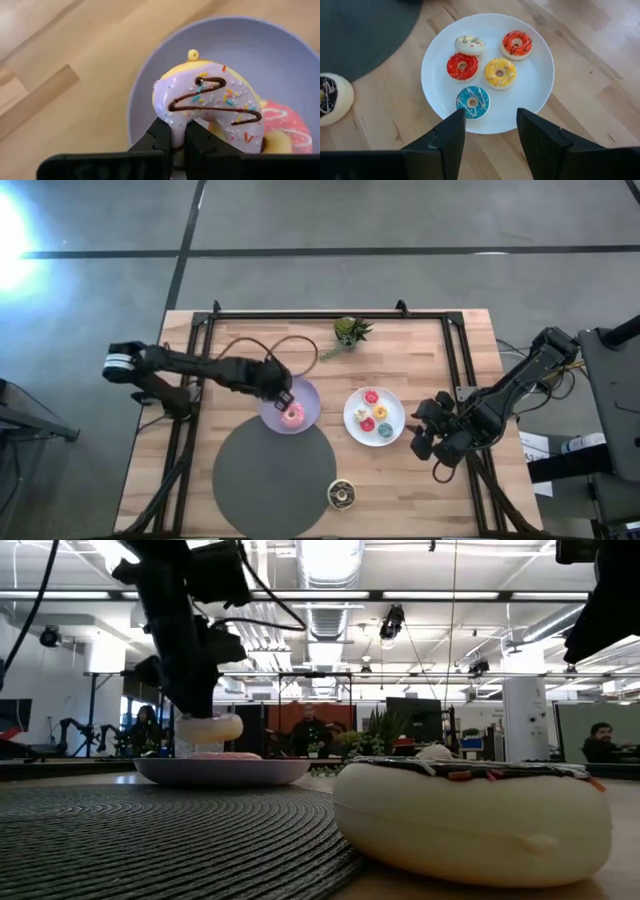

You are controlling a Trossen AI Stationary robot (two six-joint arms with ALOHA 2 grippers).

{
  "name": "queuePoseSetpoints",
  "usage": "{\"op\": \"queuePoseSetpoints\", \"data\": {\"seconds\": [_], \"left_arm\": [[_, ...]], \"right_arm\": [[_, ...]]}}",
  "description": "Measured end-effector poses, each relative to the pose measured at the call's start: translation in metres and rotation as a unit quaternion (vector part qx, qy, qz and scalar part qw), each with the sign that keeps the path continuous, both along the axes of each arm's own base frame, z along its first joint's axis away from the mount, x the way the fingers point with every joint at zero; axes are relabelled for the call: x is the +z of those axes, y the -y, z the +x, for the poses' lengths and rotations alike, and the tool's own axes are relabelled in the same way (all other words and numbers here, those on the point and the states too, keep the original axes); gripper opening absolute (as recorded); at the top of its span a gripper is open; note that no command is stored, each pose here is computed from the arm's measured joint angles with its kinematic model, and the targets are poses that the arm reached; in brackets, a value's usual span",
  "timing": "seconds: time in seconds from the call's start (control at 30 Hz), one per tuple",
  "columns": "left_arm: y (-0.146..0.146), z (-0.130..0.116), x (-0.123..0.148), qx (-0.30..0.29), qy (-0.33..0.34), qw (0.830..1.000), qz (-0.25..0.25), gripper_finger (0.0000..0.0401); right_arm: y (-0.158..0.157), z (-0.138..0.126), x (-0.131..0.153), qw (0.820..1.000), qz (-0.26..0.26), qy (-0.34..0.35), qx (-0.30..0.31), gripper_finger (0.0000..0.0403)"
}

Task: Pick & Place donuts
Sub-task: Put the large purple donut on the purple plate

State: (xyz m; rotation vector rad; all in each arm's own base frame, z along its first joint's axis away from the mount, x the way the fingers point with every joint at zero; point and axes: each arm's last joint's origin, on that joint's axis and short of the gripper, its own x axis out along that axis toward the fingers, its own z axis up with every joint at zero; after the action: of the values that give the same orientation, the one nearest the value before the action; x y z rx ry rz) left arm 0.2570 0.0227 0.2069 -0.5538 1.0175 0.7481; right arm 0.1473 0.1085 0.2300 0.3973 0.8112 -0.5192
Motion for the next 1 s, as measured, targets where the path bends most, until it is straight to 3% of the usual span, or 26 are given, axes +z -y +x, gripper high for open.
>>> {"op": "queuePoseSetpoints", "data": {"seconds": [0.13,0.23,0.4,0.67,0.83,1.0], "left_arm": [[-0.009,-0.006,-0.002,0.011,0.025,1.000,-0.011,0.0001],[-0.005,-0.006,-0.011,-0.011,0.028,0.998,-0.056,0.0005],[-0.003,-0.009,-0.023,0.023,0.017,0.997,-0.072,0.0055],[-0.001,-0.014,0.009,0.011,0.048,0.996,-0.068,0.0129],[-0.001,-0.018,0.018,0.015,0.060,0.996,-0.064,0.0137],[-0.001,-0.013,0.008,0.015,0.064,0.995,-0.070,0.0137]], "right_arm": [[0.000,0.001,0.001,1.000,-0.004,0.010,-0.005,0.0169],[0.001,0.001,0.001,1.000,-0.005,0.010,-0.007,0.0169],[0.001,0.001,0.000,1.000,-0.010,0.014,-0.008,0.0169],[0.001,0.001,0.000,1.000,-0.009,0.016,-0.008,0.0169],[0.001,0.001,0.000,1.000,-0.015,0.013,0.000,0.0169],[-0.001,0.003,0.001,1.000,-0.013,0.018,0.009,0.0169]]}}
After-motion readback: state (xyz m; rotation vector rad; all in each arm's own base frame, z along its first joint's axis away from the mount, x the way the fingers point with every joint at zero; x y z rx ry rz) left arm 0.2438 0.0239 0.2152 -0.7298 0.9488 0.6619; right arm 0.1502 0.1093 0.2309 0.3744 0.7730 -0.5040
